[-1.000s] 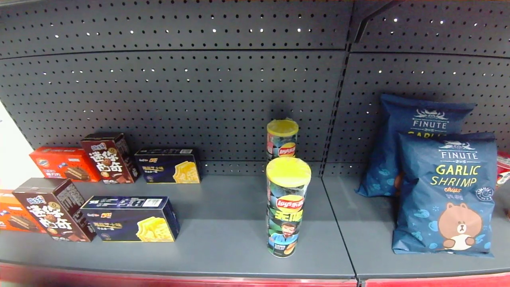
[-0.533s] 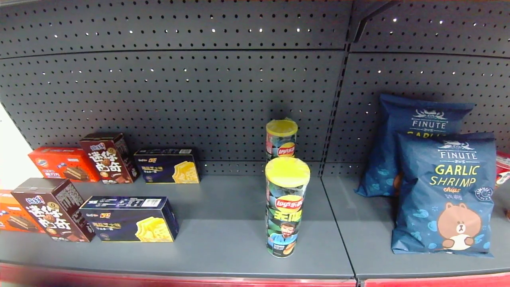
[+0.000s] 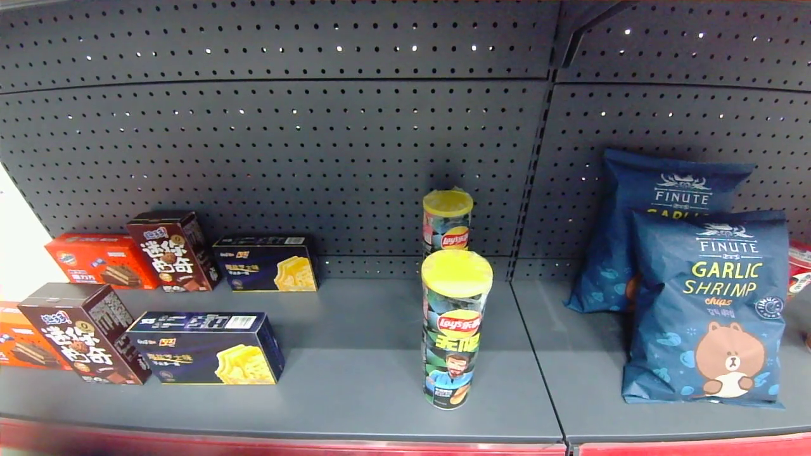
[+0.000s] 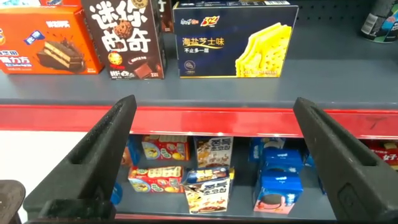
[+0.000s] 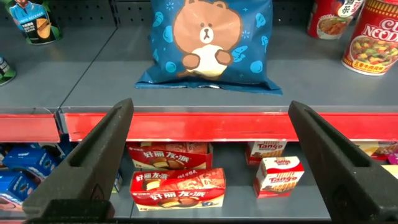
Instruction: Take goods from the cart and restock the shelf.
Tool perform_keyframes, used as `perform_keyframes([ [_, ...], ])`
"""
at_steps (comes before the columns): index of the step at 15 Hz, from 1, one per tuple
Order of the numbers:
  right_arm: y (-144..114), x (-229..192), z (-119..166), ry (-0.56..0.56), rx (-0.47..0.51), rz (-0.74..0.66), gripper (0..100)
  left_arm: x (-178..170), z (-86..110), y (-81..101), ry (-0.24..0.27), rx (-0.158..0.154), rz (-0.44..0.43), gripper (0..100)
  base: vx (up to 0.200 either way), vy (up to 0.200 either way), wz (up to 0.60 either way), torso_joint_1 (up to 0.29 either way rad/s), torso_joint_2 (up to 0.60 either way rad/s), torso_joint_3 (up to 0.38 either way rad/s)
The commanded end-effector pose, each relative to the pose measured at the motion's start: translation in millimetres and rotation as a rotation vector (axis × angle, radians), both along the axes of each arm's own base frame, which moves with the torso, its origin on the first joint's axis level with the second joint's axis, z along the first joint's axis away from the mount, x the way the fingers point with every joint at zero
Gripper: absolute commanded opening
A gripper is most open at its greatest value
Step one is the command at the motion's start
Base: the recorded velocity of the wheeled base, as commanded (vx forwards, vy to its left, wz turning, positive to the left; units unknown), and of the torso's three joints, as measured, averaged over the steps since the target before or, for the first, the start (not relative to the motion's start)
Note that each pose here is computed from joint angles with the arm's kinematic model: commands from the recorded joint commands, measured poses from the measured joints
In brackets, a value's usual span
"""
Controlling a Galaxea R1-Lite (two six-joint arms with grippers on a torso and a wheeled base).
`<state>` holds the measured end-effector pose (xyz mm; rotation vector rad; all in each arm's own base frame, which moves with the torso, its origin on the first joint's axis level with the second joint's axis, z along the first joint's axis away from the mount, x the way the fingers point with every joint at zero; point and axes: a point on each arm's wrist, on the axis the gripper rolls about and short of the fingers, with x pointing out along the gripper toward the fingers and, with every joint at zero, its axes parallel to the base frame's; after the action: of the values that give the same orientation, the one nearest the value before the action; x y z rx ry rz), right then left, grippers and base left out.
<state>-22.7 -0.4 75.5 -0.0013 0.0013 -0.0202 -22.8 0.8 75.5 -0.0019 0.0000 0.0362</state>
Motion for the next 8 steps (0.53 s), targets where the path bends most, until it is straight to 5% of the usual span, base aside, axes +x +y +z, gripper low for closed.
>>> perform_keyframes([
  [1, 0.0, 0.1, 0.0, 0.002, 0.0, 0.0, 100, 0.0, -0.1, 0.0, 0.0, -0.001, 0.001, 100, 0.0, 0.0, 0.0, 0.0, 0.0, 0.0],
  [8, 0.0, 0.3, 0.1, 0.003, 0.0, 0.0, 100, 0.0, -0.1, 0.0, 0.0, -0.001, -0.001, 100, 0.0, 0.0, 0.0, 0.0, 0.0, 0.0],
])
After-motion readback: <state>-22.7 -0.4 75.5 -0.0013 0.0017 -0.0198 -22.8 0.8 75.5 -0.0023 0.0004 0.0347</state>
